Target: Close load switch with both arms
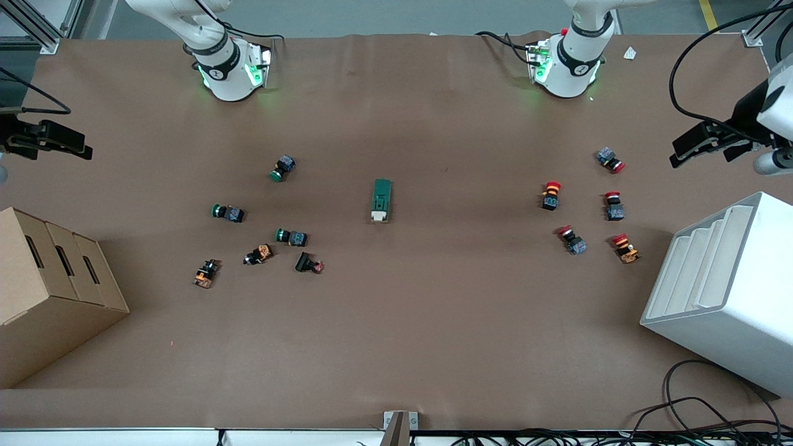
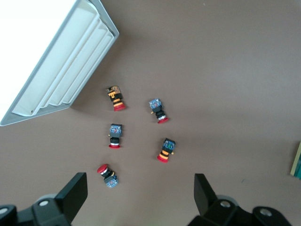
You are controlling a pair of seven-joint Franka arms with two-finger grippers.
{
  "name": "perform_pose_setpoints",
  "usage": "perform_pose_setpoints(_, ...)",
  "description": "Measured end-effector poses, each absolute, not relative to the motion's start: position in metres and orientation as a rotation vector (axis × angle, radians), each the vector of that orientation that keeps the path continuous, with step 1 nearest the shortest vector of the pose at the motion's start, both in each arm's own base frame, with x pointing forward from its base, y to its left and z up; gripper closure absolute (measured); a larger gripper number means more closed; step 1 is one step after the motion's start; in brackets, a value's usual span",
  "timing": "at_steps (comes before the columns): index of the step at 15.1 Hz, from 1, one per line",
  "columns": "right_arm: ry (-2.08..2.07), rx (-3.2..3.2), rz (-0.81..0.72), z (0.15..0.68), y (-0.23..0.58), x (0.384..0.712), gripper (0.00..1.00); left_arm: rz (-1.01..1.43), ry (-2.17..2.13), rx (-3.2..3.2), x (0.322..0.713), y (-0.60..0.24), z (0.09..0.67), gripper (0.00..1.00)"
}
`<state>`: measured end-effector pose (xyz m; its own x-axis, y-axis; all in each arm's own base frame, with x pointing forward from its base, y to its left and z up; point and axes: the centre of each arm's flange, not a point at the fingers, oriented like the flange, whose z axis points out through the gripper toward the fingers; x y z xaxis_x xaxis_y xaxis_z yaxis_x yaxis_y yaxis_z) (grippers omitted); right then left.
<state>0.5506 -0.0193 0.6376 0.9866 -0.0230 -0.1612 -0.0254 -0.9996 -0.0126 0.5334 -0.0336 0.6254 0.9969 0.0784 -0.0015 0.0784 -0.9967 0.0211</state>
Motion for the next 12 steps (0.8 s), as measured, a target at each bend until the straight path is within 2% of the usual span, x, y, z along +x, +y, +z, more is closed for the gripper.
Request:
perform_pose_setpoints(6,0.036,-3.118,0.21,0.655,-0.012,0.527,0.0,-0.062,-0.029,3.133,0.502,-0.056,0.629,0.0)
perform_pose_setpoints(12,0.044,-3.119,0.146,0.678,-0.015,0.504,0.0,-0.042,-0.027,3.132,0.502,-0.053,0.634,0.0)
